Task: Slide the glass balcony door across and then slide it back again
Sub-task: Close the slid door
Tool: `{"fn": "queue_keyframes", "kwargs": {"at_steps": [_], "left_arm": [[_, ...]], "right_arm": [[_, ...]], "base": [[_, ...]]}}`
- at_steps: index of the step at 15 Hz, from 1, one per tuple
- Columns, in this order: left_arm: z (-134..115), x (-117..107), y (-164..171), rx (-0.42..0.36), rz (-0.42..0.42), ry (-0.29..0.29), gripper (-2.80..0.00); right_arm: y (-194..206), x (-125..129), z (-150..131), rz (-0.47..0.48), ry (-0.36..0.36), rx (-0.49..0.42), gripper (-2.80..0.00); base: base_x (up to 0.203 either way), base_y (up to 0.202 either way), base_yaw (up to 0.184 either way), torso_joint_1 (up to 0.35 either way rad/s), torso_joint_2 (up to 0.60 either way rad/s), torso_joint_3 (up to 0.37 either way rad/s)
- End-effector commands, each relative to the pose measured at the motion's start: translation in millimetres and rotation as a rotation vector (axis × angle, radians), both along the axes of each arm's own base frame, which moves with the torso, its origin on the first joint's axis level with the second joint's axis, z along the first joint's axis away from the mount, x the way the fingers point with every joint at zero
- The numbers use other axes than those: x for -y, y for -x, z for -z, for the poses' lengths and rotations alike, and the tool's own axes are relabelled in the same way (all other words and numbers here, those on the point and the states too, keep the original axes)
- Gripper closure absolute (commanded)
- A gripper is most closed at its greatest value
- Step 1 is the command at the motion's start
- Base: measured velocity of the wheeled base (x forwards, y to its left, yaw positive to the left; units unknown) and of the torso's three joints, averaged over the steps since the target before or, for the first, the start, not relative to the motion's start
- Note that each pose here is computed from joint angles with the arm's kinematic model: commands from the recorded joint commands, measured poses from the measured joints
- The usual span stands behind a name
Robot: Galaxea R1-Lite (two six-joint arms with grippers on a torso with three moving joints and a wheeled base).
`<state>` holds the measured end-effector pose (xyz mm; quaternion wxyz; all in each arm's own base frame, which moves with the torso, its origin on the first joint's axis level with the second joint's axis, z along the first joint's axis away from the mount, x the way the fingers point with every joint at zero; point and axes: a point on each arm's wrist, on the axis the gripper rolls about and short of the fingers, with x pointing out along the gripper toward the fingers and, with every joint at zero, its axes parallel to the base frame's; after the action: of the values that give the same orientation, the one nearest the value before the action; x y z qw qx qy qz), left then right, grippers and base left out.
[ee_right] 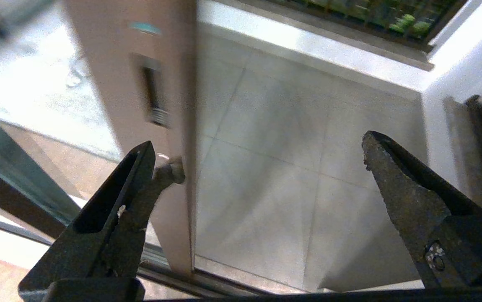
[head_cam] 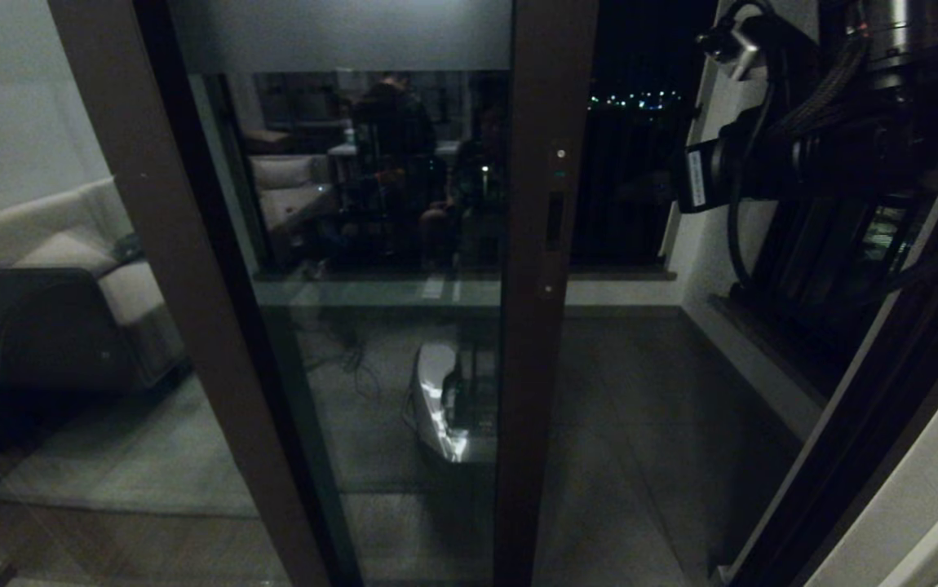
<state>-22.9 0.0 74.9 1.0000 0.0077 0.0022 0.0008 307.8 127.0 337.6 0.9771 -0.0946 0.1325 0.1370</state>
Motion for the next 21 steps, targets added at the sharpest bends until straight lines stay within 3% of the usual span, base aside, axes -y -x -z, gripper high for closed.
{"fn": "queue_keyframes", "kwargs": {"at_steps": [1, 5, 21], "left_arm": [[0.5, 0.0, -0.1, -0.002, 0.000, 0.000, 0.00], [0.5, 0.0, -0.1, -0.002, 0.000, 0.000, 0.00], [0.5, 0.0, -0.1, -0.002, 0.000, 0.000, 0.00]], "right_arm": [[-26.5, -23.9, 21.7, 0.082, 0.051, -0.040, -2.80], [-39.4, -42.0, 34.5, 0.101, 0.076, -0.054, -2.80], [-69.5, -50.0, 47.7, 0.126, 0.039, -0.019, -2.80]], "base": [[0.000, 0.000, 0.000, 0.000, 0.00, 0.000], [0.000, 0.000, 0.000, 0.000, 0.00, 0.000], [0.000, 0.000, 0.000, 0.000, 0.00, 0.000]]}}
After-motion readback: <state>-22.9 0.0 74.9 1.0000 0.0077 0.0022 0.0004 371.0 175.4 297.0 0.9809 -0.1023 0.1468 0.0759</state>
